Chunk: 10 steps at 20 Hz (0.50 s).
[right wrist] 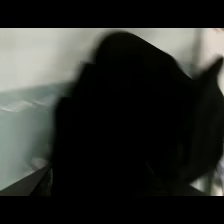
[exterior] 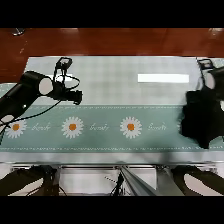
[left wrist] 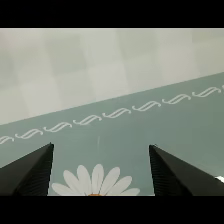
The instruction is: Fold the shirts.
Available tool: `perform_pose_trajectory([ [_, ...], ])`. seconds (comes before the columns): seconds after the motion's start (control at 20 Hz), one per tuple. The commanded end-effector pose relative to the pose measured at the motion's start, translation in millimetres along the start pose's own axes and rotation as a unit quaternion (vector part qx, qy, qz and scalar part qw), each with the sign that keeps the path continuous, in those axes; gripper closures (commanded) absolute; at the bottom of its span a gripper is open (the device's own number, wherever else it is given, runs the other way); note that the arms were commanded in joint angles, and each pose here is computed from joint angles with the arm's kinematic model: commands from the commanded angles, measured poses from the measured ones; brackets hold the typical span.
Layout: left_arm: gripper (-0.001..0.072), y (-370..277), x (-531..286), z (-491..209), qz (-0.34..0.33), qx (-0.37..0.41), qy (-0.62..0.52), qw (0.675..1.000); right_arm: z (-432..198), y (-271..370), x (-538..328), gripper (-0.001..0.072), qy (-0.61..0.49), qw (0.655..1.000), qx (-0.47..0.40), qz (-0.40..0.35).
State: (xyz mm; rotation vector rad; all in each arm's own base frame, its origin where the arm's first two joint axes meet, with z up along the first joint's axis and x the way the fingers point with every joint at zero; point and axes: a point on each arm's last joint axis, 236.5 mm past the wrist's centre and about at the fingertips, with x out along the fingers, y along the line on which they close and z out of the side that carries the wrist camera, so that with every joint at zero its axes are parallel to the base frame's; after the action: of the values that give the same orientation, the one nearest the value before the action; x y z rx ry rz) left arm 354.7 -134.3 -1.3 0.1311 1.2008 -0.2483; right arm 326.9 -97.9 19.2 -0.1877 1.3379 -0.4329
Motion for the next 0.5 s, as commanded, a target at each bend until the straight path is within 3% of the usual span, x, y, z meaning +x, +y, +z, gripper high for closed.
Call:
perform_pose_trajectory([
  [0.0,0.0005,-7.4,-8.0,-14.4,-0.017,0.001,0.014,1.0,-44.7,-59.4,3.2,0.0079,0.009,0.994,0.11,-0.014],
  [0.2,0.0005,-41.2,-24.6,-27.1,-0.1,-0.05,-0.037,0.993,-90.5,-64.8,48.9,0.0078,0.039,0.973,0.227,0.034],
  [0.45,0.0005,-33.4,-22.8,-45.2,-0.088,-0.045,-0.042,0.994,-121.0,-59.0,98.3,0.0078,0.127,0.946,0.29,0.07],
])
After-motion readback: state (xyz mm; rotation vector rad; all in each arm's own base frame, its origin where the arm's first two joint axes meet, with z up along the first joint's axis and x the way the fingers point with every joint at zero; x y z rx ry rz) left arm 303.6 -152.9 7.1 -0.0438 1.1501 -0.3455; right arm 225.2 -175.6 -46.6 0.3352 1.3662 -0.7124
